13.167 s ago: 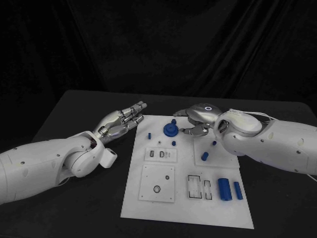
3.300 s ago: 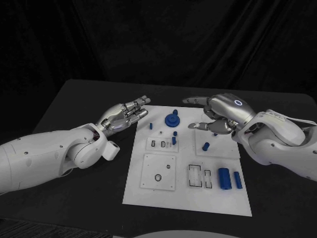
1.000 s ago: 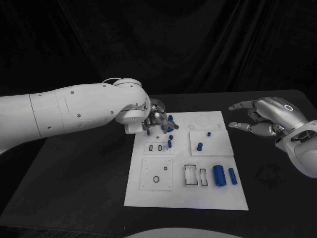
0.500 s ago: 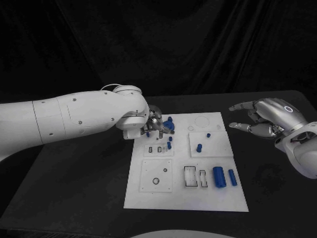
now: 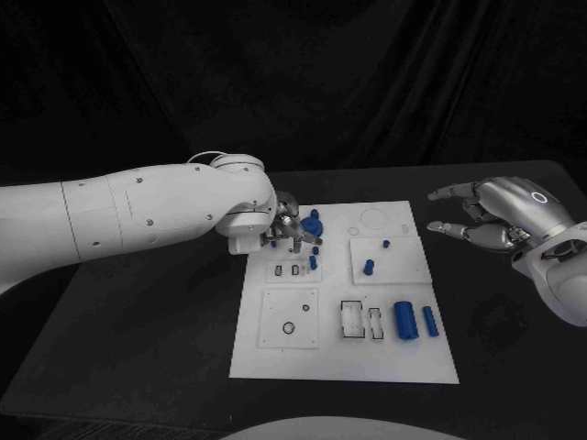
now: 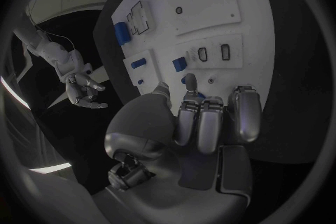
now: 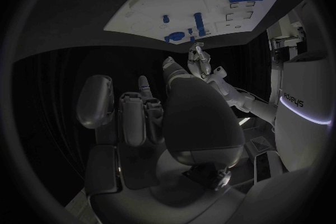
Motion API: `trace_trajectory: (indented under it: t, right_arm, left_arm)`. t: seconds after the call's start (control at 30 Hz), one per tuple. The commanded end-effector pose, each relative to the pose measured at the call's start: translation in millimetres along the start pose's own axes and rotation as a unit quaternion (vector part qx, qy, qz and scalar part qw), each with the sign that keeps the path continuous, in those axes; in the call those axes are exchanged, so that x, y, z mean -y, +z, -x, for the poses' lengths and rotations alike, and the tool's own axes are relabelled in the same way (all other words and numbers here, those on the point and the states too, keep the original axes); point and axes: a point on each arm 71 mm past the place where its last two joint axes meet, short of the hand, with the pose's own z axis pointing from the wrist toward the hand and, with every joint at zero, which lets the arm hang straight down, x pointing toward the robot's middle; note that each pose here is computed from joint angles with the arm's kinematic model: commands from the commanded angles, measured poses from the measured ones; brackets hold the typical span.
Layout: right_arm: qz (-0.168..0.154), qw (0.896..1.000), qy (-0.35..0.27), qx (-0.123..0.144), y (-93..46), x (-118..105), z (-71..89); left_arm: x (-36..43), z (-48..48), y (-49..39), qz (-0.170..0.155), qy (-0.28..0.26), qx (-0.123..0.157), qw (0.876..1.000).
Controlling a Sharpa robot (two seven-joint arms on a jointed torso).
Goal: Assemble the parts on the task board
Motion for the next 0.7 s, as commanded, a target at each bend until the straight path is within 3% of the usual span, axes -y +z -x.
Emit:
trace_trajectory:
  t: [0.03,0.7]
  right_arm:
    - [-0.006,1.0,-0.001,0.009,-0.4,0.6,0.1]
    - [-0.006,1.0,0.0,0.005,-2.2,1.2,-4.0]
  left_arm:
    - [1.9,-4.7,2.0,-0.003,0.002,-0.006,1.0]
    - [-1.1,-21.3,14.3,-0.008,-0.003,-0.022,1.0]
